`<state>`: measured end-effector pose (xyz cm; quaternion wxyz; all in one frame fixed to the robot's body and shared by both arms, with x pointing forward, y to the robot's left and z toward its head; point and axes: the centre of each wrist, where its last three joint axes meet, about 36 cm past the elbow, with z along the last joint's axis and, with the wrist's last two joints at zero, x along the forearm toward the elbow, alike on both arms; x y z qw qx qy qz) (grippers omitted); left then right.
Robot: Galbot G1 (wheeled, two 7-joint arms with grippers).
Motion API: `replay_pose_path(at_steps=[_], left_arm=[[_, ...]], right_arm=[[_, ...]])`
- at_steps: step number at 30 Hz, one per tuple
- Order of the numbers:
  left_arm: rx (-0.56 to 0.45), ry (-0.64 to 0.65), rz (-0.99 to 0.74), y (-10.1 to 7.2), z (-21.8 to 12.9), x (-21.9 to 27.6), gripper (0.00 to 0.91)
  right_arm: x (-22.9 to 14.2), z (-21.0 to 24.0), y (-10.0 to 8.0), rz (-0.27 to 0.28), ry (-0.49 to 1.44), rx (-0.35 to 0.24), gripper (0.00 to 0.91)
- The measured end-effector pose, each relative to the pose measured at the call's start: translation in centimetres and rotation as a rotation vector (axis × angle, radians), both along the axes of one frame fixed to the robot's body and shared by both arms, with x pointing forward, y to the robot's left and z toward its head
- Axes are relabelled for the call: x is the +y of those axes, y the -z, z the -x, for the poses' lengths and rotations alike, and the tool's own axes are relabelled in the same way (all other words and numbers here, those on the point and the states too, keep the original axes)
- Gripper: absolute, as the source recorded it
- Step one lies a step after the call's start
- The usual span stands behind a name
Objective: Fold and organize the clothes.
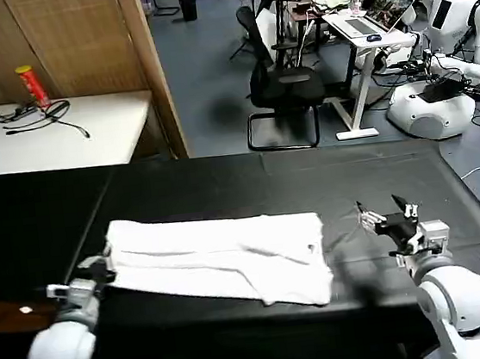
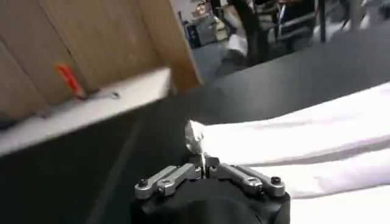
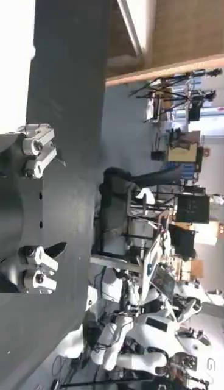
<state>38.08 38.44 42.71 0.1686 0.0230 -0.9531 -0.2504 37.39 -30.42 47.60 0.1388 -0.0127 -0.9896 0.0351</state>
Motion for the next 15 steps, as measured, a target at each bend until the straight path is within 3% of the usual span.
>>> replay_pose_path(at_steps=[7, 15], left_arm=[[0.003, 0.058, 0.022, -0.7, 0.9, -2.6, 0.000], [0.008, 0.163, 0.293, -0.7, 2.0, -10.8, 0.000]], right_arm=[[0.5, 0.5, 0.6, 0.007, 0.008, 0.008, 0.878], [0.2, 1.8, 1.3, 0.032, 0.042, 0.017, 0.878]])
